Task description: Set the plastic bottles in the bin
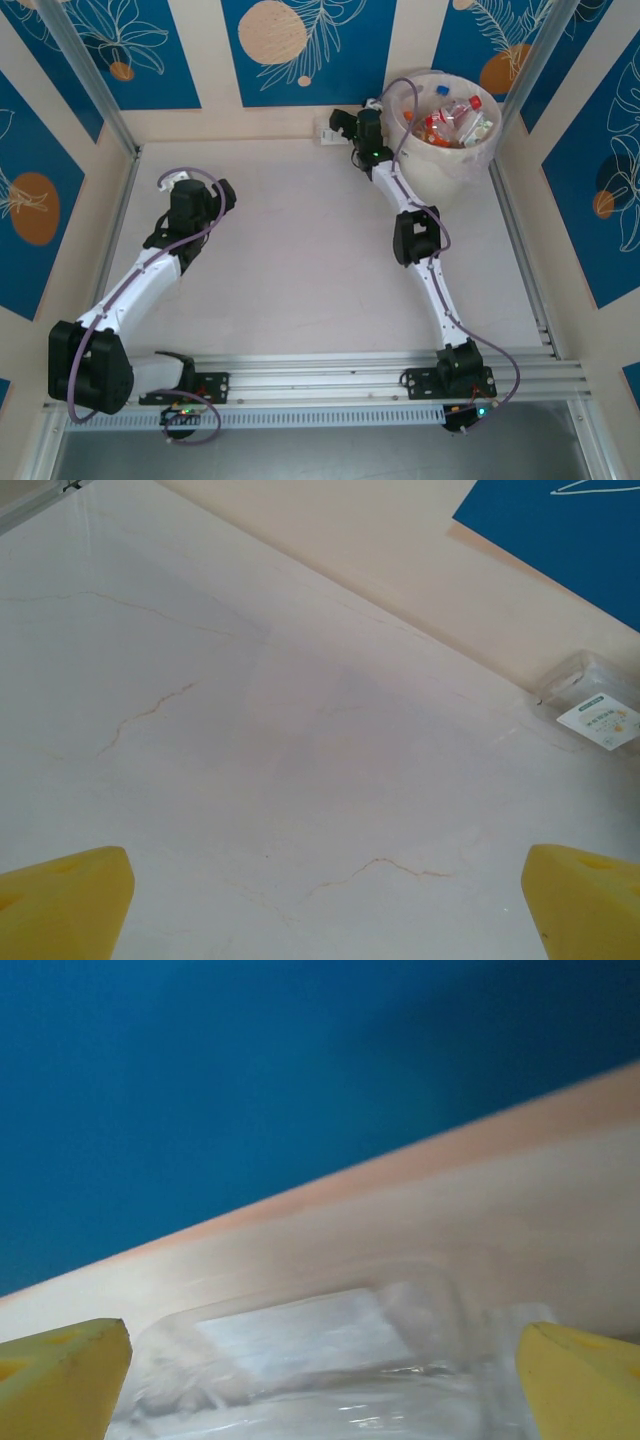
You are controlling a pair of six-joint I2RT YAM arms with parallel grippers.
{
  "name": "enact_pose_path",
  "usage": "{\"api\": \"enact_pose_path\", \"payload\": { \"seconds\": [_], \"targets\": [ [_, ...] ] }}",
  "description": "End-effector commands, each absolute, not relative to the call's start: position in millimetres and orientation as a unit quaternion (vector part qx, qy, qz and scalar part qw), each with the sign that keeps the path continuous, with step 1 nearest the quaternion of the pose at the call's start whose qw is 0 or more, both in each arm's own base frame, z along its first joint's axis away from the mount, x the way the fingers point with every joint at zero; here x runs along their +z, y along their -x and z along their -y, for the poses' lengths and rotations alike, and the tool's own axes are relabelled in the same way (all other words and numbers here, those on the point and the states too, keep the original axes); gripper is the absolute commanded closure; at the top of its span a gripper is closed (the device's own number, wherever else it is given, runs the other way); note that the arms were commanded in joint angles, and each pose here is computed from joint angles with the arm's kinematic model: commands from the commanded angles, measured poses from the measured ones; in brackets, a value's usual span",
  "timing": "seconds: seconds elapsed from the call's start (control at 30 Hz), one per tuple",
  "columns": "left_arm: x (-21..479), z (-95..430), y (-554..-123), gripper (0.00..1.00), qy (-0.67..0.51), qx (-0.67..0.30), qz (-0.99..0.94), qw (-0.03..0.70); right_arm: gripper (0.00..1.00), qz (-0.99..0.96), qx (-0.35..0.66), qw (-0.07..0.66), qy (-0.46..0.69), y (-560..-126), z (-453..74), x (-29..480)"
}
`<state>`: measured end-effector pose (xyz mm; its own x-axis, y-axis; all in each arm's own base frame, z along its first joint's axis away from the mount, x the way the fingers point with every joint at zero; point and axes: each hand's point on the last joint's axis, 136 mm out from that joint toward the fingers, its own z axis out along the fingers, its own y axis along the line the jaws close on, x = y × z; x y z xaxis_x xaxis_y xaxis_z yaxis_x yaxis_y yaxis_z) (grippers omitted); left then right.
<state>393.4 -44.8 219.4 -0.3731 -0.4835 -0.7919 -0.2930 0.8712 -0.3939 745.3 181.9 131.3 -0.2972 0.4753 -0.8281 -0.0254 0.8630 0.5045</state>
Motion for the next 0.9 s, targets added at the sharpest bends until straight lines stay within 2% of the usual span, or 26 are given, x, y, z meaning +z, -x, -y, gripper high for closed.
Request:
{"api": "enact_pose_path", "payload": {
  "seconds": [0.0,0.87],
  "targets": [
    [219,45,-393,0.0,0.234,-0.097,-0.825,0.504,0.01,-0.746,0.239,0.576,-0.232,-759,-139,114],
    [211,42,-391,0.0,0.244,-0.087,-0.826,0.501,0.01,-0.731,0.353,0.553,-0.188,-756,-185,102]
  ]
}}
